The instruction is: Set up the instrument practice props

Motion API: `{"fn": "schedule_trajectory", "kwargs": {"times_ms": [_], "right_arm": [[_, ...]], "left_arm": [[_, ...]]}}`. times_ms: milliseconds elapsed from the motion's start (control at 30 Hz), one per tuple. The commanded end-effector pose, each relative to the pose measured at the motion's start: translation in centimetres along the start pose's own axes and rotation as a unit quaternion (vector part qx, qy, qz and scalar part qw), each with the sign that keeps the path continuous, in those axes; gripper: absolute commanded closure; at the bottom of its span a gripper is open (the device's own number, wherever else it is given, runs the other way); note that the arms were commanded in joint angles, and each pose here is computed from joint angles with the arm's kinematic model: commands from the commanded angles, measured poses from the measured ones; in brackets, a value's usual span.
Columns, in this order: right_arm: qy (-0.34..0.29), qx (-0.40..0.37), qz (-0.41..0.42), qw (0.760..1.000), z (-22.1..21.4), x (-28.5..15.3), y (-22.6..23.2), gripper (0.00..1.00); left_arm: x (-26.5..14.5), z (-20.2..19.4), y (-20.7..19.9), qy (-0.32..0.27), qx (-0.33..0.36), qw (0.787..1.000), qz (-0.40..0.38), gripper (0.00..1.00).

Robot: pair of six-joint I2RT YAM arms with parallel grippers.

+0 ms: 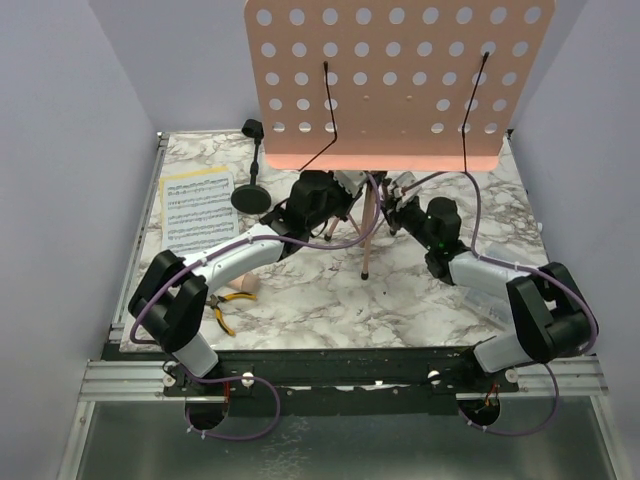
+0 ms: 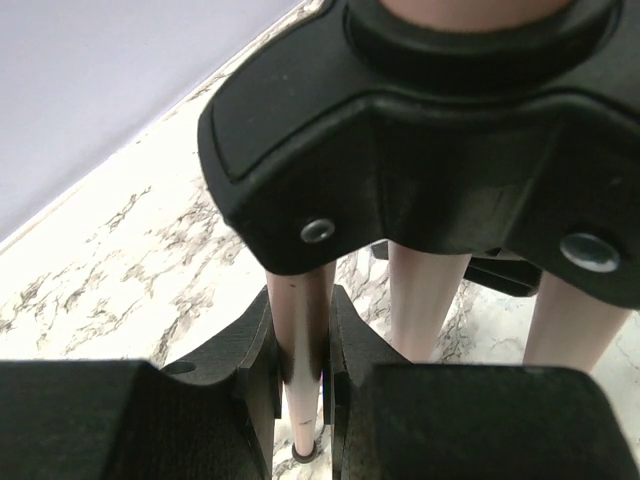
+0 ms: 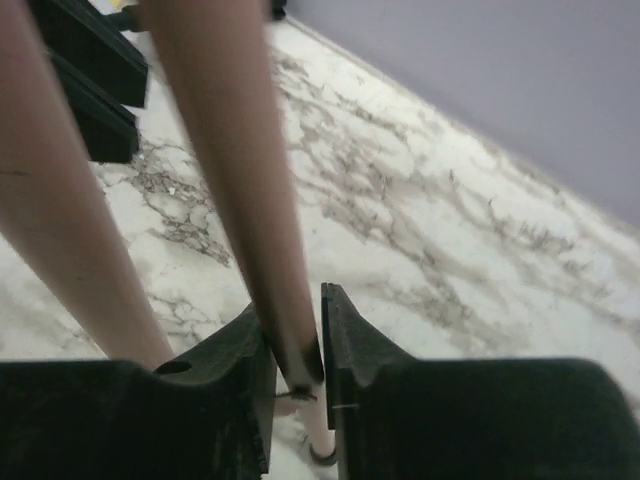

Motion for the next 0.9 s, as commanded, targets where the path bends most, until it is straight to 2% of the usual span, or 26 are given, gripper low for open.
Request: {"fn": "schedule_trajectory", "kwargs": {"times_ms": [0,133,233,267,367,467,533,633,867], "right_arm": [[0.197,0.102,-0.102,0.970,-4.6,-3.9,-1.8,0.71],[0.177,0.172,-0.085,0.965,-2.1,-4.5,-1.3,0.46],[0.180,0.231,-0.085,0.952,-1.0,-5.1,-0.8,0.26],[0.187,0.248,-0.091,0.946,-0.8,-5.5,-0.7,0.23],[0.209,0.315,-0.107,0.919,0.7,-6.6,-0.3,0.20],[0.245,0.361,-0.074,0.897,2.0,-7.9,0.6,0.20],[0.231,0.379,-0.024,0.896,2.7,-8.9,1.7,0.20],[0.166,0.392,0.058,0.903,4.0,-9.8,3.4,0.20],[0.082,0.391,0.109,0.910,5.8,-7.7,4.2,0.20]], "left_arm": [[-0.8,-2.7,2.0,0.066,-0.013,0.994,0.083,1.00],[-0.6,-2.7,1.2,0.064,-0.019,0.995,0.070,1.00],[-0.6,-2.7,0.8,0.065,-0.020,0.996,0.066,1.00],[-0.6,-2.7,0.6,0.065,-0.017,0.996,0.066,1.00],[-0.5,-2.7,0.1,0.065,-0.011,0.996,0.062,1.00],[-0.5,-2.6,-0.1,0.065,-0.010,0.996,0.059,1.00],[-0.5,-2.6,-0.3,0.065,-0.008,0.996,0.057,1.00],[-0.5,-2.5,-0.4,0.063,-0.008,0.997,0.054,1.00],[-0.6,-2.3,-0.7,0.061,-0.007,0.997,0.053,1.00]]}}
Point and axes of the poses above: each gripper's point midway between its finger pads, its own x axis out along the fingers, its own y axis along the line the jaws close on, z = x × y, the point moved 10 cm from there along -x, back along the fingers, and after that the axes turned 2 degrees about -x, right-handed, at the moved point
